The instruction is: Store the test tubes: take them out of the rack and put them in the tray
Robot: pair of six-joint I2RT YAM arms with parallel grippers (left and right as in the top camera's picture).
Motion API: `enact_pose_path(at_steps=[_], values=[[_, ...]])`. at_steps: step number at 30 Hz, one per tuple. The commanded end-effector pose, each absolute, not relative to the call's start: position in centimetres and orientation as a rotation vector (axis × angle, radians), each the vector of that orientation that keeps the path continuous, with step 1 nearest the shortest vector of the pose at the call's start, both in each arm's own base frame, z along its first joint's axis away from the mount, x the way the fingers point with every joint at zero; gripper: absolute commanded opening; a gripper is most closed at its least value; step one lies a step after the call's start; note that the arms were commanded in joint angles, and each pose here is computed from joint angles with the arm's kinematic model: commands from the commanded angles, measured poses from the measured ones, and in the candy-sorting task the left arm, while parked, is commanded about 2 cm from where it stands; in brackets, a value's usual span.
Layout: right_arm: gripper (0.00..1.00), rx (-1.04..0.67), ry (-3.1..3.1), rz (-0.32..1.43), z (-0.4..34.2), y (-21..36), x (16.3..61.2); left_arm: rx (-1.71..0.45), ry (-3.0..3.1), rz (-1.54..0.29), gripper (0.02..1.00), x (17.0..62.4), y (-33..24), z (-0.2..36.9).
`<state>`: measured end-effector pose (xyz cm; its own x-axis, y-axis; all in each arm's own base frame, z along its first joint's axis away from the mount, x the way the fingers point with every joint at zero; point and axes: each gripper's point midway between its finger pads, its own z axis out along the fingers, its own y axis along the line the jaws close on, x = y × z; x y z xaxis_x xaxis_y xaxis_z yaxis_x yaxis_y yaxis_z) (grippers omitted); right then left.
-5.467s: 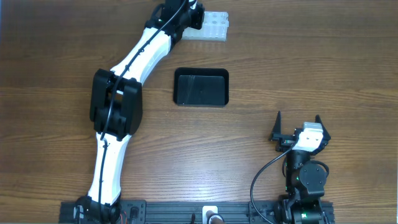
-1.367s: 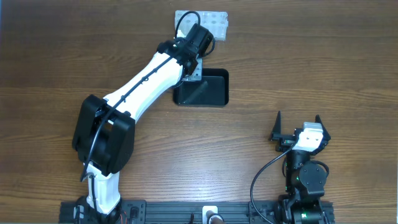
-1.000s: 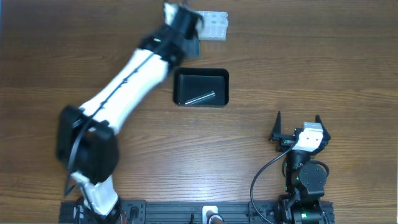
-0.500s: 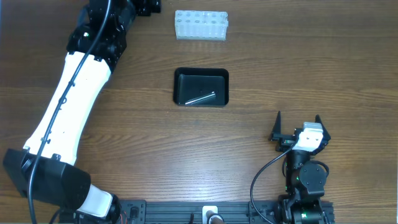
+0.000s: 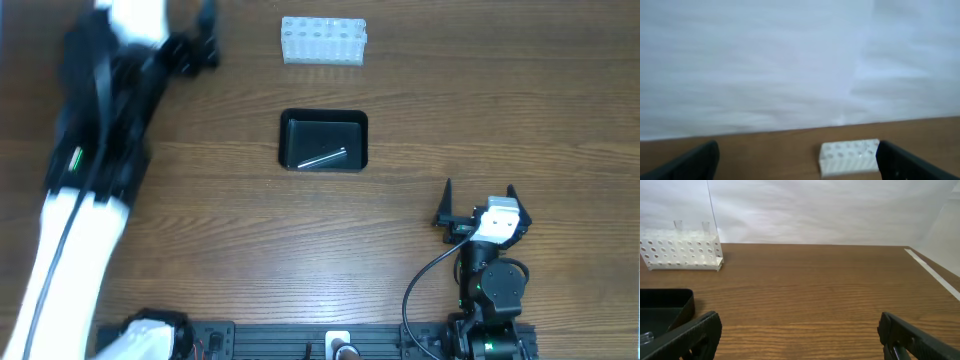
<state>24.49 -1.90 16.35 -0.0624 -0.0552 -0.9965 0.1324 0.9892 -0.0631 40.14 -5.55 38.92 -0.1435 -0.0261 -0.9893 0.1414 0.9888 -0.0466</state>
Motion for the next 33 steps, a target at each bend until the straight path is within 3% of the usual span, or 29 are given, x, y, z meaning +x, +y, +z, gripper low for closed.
enact_pose_path(at_steps=[1, 5, 11, 20, 33], values=[[0.991, 0.075, 1.624, -0.164, 16.2, -2.2, 24.5, 0.1, 1.671, -0.155, 1.0, 34.0, -3.4, 35.8], [0.991, 0.075, 1.625, -0.164, 16.2, -2.2, 24.5, 0.078, 1.613, -0.128, 0.998, 28.3, -2.3, 32.9], [0.991, 0.075, 1.624, -0.164, 16.2, -2.2, 24.5, 0.1, 1.54, -0.138, 1.0, 24.1, -2.7, 28.5], [0.993, 0.075, 1.624, -0.164, 16.2, -2.2, 24.5, 0.102, 1.545, -0.14, 0.998, 23.8, -2.6, 22.4], [0.991, 0.075, 1.624, -0.164, 16.2, -2.2, 24.5, 0.111, 1.574, -0.159, 0.998, 24.4, -2.9, 17.4]])
